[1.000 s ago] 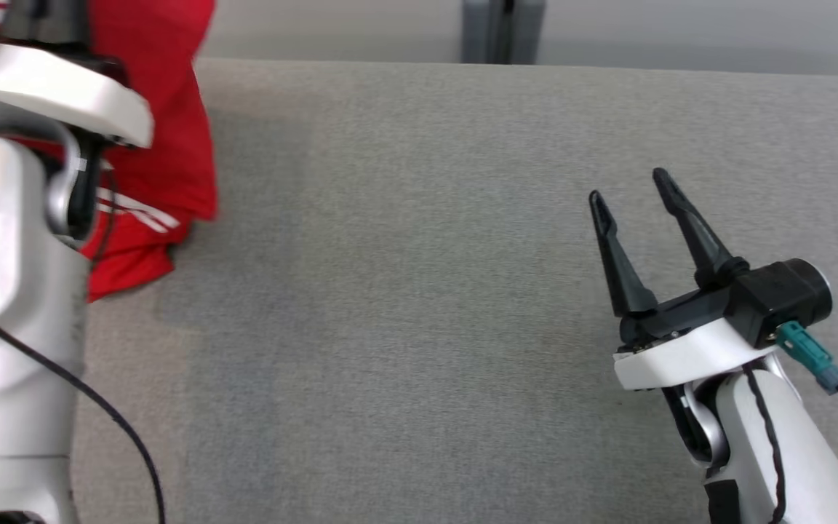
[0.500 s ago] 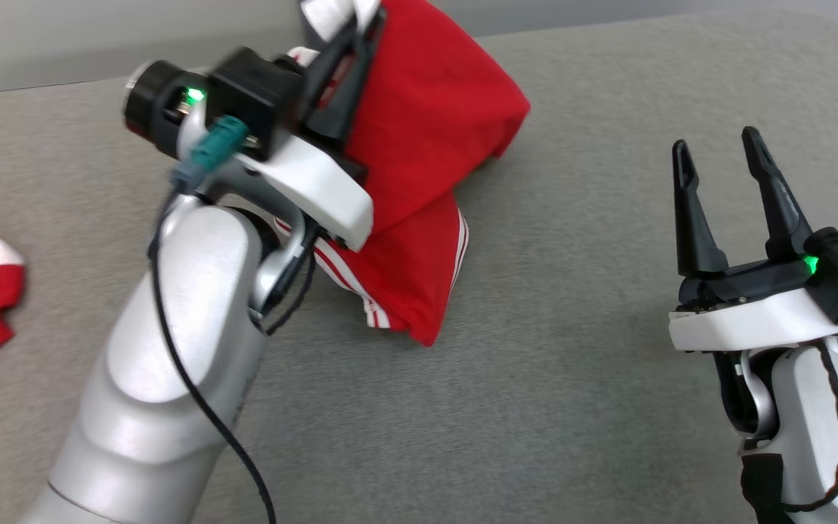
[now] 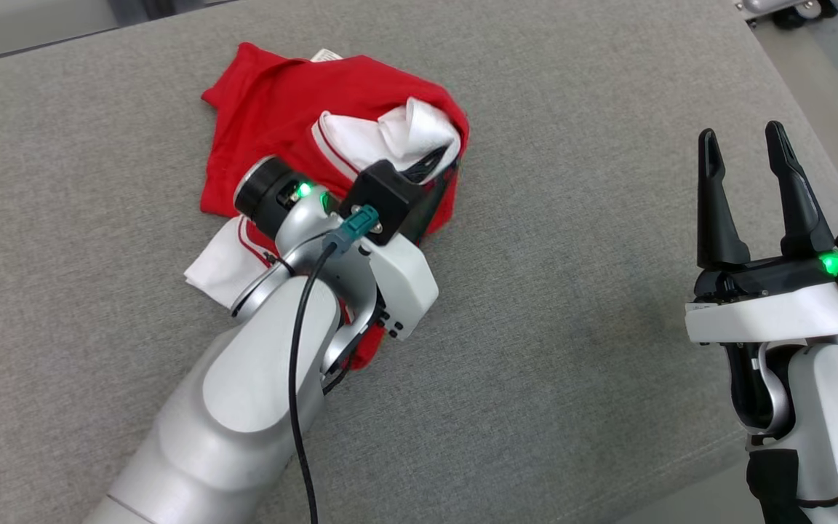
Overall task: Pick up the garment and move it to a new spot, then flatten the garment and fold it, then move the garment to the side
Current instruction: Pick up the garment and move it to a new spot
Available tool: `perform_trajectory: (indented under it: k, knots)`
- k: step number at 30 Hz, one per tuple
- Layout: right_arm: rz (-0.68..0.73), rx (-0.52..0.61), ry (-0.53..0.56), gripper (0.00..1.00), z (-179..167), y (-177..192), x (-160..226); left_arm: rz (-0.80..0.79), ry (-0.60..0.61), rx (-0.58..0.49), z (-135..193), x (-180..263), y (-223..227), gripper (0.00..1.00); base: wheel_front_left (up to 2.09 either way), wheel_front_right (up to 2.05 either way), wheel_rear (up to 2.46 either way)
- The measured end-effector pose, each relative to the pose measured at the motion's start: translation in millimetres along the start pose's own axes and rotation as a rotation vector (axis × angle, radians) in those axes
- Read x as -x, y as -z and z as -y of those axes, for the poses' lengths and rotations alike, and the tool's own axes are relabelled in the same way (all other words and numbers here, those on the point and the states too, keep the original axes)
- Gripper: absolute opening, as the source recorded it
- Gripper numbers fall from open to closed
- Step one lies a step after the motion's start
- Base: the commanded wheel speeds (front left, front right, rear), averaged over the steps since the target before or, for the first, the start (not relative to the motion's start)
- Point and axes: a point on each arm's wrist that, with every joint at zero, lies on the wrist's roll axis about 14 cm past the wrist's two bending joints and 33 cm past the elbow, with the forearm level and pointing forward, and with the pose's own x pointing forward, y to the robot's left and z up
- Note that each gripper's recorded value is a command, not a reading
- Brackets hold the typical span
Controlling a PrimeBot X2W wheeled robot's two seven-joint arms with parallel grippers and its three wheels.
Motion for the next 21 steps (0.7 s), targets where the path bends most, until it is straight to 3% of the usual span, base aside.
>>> perform_trajectory:
  k: [3,10,15,21]
  knots:
    - [-0.005,0.000,0.009,1.00,3,1,1,-0.030,-0.003,0.009,1,0,13,1.00,0.00,0.00,0.00]
    - [0.014,-0.008,-0.027,1.00,-11,-3,-4,0.056,-0.115,0.023,-25,16,-8,1.00,0.00,0.00,0.00]
    - [0.026,-0.012,-0.075,1.00,-30,-7,-4,0.191,-0.259,0.004,-58,44,-46,1.00,0.00,0.00,0.00]
    - [0.047,-0.023,-0.161,1.00,-62,-15,0,0.270,-0.513,-0.074,-109,118,-63,1.00,0.00,0.00,0.00]
